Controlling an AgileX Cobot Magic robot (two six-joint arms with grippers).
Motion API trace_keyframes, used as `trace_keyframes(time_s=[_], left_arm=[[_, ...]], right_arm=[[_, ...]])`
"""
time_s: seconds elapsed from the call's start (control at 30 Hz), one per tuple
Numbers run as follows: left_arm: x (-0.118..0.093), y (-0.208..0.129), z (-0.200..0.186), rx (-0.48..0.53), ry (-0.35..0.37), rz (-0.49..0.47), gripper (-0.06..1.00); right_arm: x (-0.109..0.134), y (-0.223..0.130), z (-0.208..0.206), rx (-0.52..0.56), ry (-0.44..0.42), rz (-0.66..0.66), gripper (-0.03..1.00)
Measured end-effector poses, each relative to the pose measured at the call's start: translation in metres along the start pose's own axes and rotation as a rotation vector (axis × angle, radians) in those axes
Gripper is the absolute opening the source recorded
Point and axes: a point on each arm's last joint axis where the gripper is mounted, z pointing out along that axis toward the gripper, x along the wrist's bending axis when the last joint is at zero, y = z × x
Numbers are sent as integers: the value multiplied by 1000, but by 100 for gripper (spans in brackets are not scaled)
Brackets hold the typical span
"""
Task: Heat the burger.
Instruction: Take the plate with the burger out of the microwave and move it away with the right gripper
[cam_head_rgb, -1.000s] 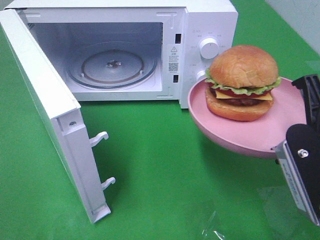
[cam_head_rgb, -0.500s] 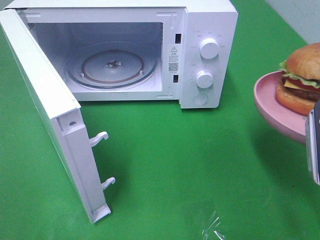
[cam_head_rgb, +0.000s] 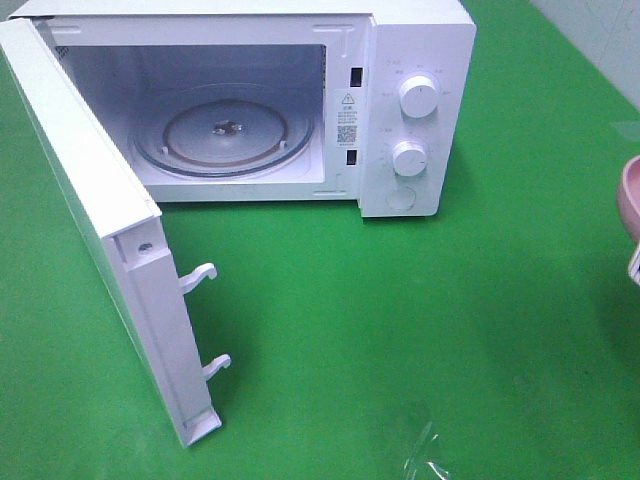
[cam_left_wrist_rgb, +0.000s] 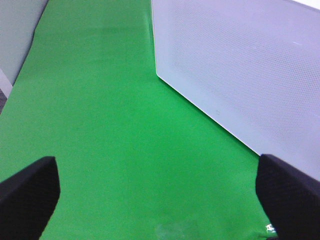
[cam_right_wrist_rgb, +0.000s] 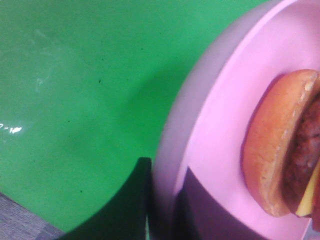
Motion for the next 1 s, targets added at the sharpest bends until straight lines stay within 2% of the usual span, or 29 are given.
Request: trace_keyframes(time_s=[0.1,0.13,0.17,0.2,0.3,0.57,0.73,0.83,1.0], left_arm=[[0,0,0,0,0,0,99],[0,0,0,0,0,0,99],[0,0,0,0,0,0,99],[0,0,0,0,0,0,99],[0,0,0,0,0,0,99],[0,0,0,0,0,0,99],[0,0,0,0,0,0,99],[0,0,0,0,0,0,99],[0,0,0,0,0,0,99]], right_arm=[[0,0,1,15,-4,21,8],[1,0,6,59,-17,73,8],[1,0,6,59,-17,73,8],[3,1,13,117,-28,109,8],[6,3,20,159,-40,147,8],[25,17,62,278,-96,322,8],[35,23,80,297,-97,370,8],[49,27,100,312,-62,379,8],[60,32,118,333,-50,388,8]])
